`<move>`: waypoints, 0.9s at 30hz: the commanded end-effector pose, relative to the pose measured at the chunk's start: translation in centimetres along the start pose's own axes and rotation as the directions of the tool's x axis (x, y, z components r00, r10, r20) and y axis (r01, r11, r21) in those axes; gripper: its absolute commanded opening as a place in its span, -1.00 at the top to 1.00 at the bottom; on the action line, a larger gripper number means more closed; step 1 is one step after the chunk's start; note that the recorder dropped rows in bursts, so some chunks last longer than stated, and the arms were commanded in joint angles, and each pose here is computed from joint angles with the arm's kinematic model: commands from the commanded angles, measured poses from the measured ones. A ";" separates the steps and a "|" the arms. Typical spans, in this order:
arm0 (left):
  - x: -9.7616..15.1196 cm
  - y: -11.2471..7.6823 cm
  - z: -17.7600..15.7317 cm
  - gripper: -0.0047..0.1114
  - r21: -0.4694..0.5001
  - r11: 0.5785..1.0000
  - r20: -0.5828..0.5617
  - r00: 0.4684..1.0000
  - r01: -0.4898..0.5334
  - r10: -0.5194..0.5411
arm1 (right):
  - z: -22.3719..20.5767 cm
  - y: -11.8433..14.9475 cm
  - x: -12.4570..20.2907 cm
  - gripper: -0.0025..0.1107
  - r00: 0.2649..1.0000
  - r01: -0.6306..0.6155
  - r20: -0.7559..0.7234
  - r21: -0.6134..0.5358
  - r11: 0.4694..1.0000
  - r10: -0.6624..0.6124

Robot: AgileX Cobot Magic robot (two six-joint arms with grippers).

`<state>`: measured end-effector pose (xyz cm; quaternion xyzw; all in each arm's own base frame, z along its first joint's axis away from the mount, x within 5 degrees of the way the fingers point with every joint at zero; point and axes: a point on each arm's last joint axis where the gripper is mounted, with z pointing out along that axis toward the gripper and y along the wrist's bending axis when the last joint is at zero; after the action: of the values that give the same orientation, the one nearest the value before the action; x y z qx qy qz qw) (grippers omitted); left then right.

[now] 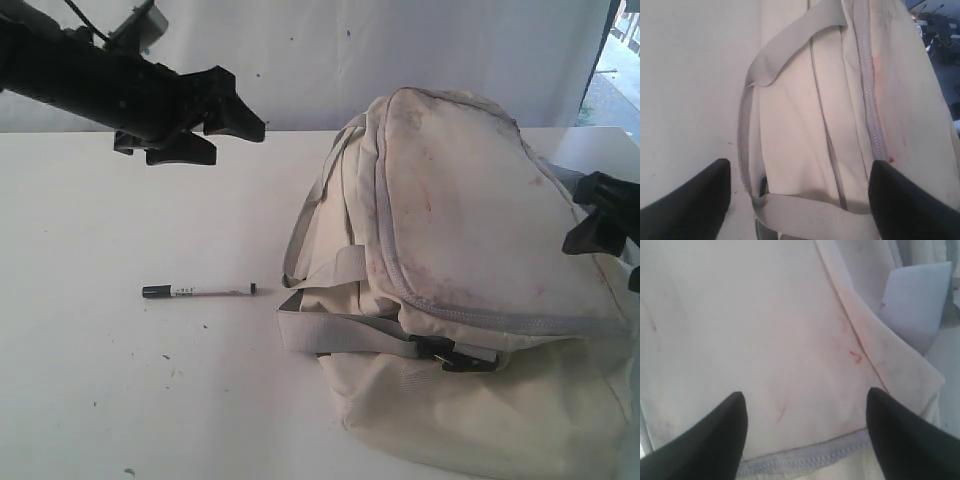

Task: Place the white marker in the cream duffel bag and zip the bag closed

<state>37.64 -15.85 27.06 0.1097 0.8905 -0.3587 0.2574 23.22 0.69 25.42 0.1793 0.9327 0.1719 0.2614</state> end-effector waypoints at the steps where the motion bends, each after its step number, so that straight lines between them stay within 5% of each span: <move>1: 0.2 -1.6 2.7 -0.57 0.037 0.999 0.015 1.000 -0.020 0.020 | 0.5 0.0 -0.7 -0.15 1.000 0.008 0.017 -0.006 1.000 -0.008; 9: 0.9 -2.4 7.0 -0.56 0.188 0.965 0.017 0.981 0.184 -0.191 | 0.6 -0.1 -0.8 -0.15 0.999 0.046 0.024 0.001 0.999 -0.046; 19: 2.0 -4.0 10.4 -0.56 0.242 0.961 -0.019 0.991 0.131 -0.130 | 0.8 -0.2 -0.9 -0.15 0.997 0.066 0.039 0.006 0.998 -0.066; 27: 3.0 -4.6 13.1 -0.56 0.196 0.973 -0.003 0.992 0.122 -0.124 | 0.7 -0.2 -1.7 -0.15 0.989 0.078 0.129 0.017 0.997 -0.079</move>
<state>38.57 -27.38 20.83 0.0797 0.8534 -0.4609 0.2300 24.65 0.27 25.39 0.1569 0.9256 0.1536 0.3083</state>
